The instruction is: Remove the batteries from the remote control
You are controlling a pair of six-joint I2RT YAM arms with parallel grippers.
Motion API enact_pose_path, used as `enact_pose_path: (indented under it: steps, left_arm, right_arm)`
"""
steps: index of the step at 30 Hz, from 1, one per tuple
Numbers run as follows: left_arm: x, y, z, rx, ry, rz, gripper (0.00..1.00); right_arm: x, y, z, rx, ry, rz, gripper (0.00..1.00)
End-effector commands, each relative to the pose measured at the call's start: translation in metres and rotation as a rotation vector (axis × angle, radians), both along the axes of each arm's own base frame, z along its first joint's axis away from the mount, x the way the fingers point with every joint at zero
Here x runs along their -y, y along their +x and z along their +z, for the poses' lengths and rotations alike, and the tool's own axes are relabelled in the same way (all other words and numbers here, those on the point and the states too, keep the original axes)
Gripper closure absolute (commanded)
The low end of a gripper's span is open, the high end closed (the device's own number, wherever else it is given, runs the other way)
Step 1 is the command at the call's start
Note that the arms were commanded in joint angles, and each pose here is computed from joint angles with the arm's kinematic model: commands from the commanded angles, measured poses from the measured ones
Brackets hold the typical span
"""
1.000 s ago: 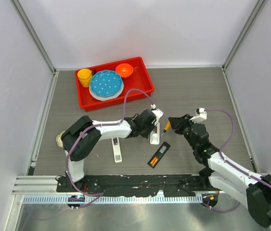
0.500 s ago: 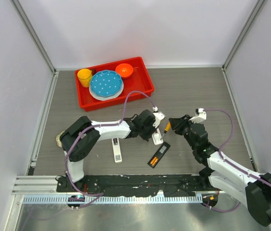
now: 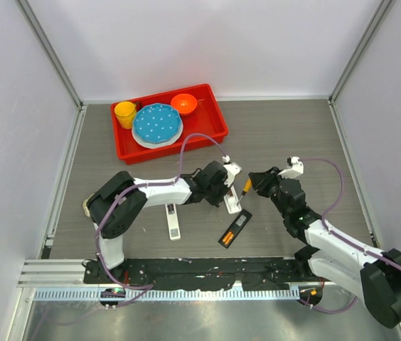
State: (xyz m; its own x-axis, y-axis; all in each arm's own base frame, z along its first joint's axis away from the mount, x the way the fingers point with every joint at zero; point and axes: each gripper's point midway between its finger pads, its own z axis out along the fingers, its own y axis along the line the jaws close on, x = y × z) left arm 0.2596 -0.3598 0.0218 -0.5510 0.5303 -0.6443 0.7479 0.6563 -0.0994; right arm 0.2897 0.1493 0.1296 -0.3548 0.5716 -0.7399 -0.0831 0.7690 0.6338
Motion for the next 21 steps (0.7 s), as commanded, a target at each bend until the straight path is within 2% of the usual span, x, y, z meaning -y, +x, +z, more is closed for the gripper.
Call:
enact_pose_path:
  steps: [1, 6, 15, 21]
  left_arm:
    - [-0.026, -0.001, -0.017, -0.047, 0.058, 0.058, 1.00]
    - [-0.026, 0.000, -0.014, -0.072, 0.028, 0.068, 1.00]
    - [-0.019, -0.003, -0.011, -0.169, -0.075, 0.070, 0.98]
    - [-0.020, -0.002, -0.018, -0.210, -0.063, 0.087, 1.00]
  right_arm:
    - [-0.008, 0.023, 0.040, 0.101, 0.017, -0.011, 0.99]
    - [-0.018, 0.038, 0.052, 0.118, 0.040, -0.012, 0.99]
    - [-0.033, 0.064, 0.046, 0.106, 0.035, -0.003, 0.99]
    - [-0.045, 0.084, 0.034, 0.071, 0.013, 0.010, 0.99]
